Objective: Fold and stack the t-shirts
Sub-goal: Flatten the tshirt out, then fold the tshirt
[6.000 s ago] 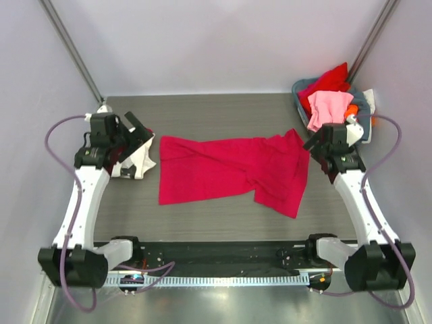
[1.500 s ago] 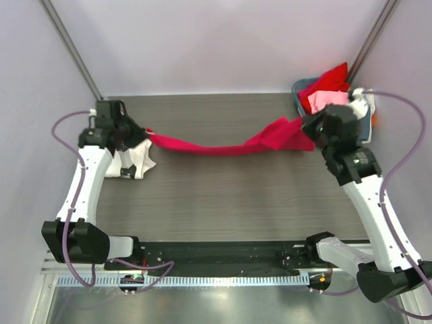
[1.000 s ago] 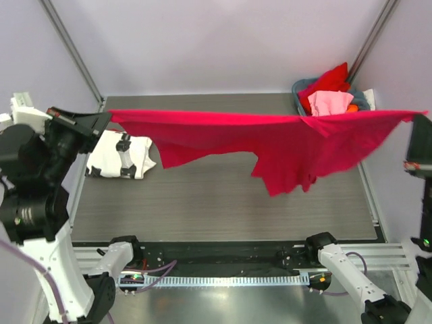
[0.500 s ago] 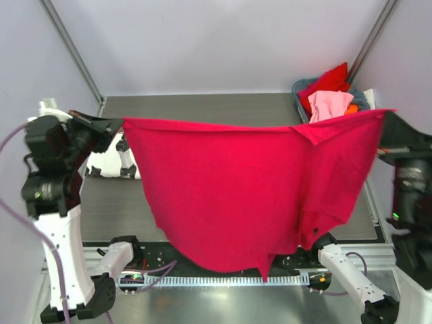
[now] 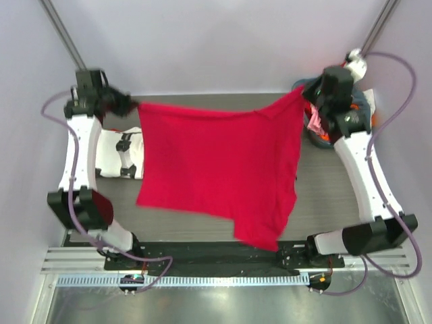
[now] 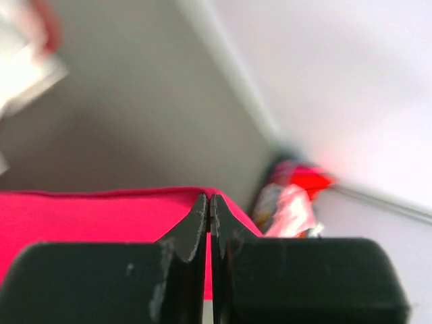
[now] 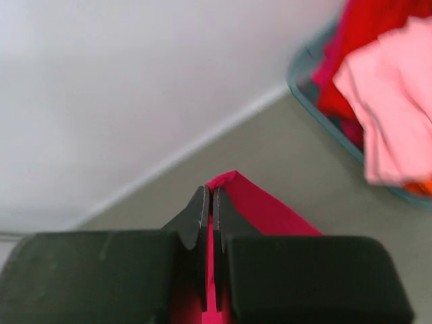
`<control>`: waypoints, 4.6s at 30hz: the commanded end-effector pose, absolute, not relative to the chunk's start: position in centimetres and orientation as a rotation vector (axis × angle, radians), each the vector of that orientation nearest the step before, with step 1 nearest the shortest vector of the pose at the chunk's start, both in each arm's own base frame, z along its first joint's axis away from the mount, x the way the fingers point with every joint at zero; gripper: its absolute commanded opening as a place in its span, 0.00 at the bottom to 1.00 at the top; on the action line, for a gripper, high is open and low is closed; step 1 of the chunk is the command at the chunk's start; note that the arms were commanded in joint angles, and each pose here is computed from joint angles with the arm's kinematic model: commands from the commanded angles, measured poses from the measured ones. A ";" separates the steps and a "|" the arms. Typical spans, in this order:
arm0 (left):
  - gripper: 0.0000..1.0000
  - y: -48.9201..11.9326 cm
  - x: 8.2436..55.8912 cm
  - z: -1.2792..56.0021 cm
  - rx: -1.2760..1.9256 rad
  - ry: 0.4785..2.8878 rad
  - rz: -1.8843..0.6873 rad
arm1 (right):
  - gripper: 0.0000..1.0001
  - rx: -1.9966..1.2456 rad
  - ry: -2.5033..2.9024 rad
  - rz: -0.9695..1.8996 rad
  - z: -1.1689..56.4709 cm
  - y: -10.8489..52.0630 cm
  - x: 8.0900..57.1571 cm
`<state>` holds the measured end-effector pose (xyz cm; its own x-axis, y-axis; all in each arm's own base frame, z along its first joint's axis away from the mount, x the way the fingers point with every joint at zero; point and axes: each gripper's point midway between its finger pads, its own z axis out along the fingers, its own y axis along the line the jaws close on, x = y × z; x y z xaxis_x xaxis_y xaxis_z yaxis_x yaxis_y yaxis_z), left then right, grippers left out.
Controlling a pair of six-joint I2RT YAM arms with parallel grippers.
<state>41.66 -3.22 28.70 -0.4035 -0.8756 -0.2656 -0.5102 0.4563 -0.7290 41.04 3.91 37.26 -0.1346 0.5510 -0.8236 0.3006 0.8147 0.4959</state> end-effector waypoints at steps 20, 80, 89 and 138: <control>0.00 -3.2 41.6 24.4 -1.022 1.972 -0.871 | 0.01 0.806 1.741 0.584 28.8 0.2 36.5; 0.00 -4.9 21.4 7.1 -1.294 2.257 -0.630 | 0.01 1.315 1.931 0.285 12.8 -1.3 18.1; 0.00 -4.7 20.9 7.2 -1.300 2.253 -0.615 | 0.01 1.334 1.914 0.172 13.8 -2.8 17.1; 0.00 -8.5 35.0 5.1 -1.013 2.392 -0.223 | 0.01 1.120 2.311 -0.551 1.0 -1.7 33.4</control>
<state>32.53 -8.19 3.81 -0.6035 -0.7184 -0.3459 -0.6450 0.6949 -0.3180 36.55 0.54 2.22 -0.5632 0.5828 -0.5857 0.7280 0.6854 -0.0180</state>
